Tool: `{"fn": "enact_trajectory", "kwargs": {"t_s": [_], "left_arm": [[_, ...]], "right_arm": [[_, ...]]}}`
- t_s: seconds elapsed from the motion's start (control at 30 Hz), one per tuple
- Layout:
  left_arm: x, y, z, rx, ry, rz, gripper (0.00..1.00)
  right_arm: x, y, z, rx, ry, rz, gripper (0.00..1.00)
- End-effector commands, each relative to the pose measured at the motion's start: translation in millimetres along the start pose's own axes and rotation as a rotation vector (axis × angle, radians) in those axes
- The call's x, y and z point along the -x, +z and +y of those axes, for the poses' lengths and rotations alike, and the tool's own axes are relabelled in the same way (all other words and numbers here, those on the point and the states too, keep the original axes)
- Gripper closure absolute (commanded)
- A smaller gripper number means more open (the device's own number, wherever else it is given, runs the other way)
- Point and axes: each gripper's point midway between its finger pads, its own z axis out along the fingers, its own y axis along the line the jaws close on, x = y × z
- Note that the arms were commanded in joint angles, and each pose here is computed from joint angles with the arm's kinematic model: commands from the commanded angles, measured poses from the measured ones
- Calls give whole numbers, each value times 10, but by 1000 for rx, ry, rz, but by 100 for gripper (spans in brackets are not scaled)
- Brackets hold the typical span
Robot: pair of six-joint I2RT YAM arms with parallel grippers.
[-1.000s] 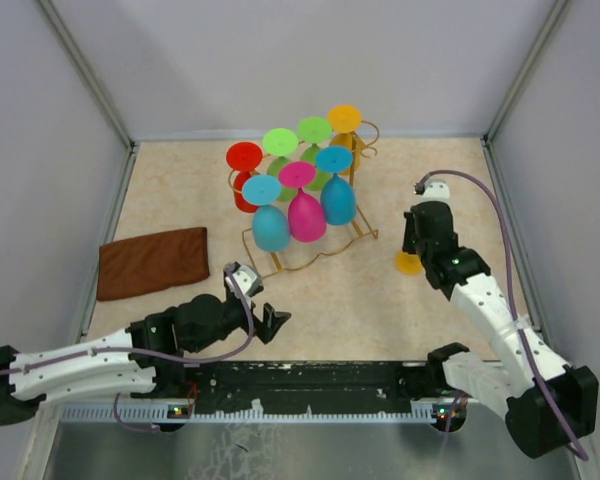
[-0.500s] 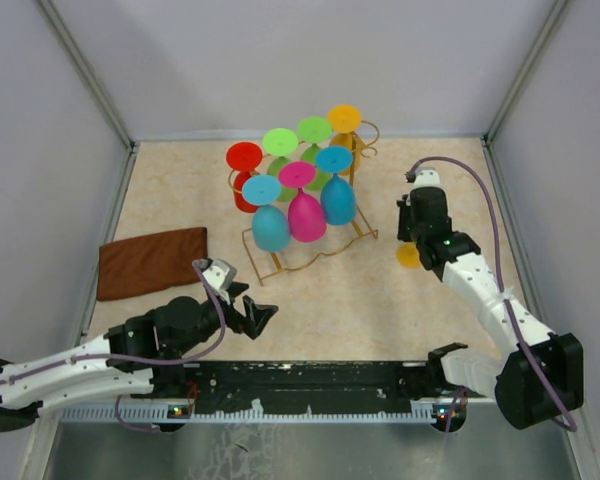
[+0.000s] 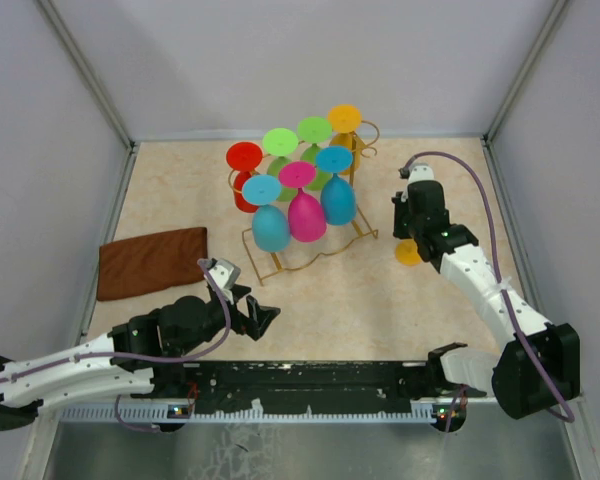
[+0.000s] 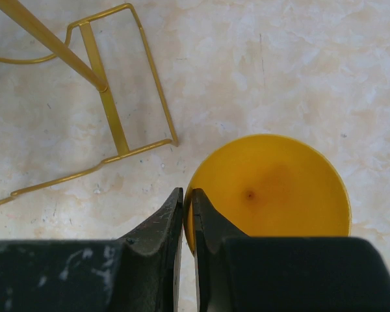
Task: Take the wine glass off the wine glass rack
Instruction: Place the wine glass at the center of the board.
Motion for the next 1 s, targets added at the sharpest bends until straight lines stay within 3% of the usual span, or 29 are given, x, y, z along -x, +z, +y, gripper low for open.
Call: {"fn": "enact_trajectory", "kwargs": {"t_s": [0.0, 0.63, 0.97], "left_arm": [[106, -24, -33, -5, -40, -24, 0], [108, -30, -5, 20, -69, -18, 0], [219, -50, -36, 35, -73, -6, 0]], "right_arm": [[251, -58, 21, 7, 6, -49, 90], [341, -108, 3, -1, 6, -80, 90], [522, -261, 13, 10, 8, -127, 80]]}}
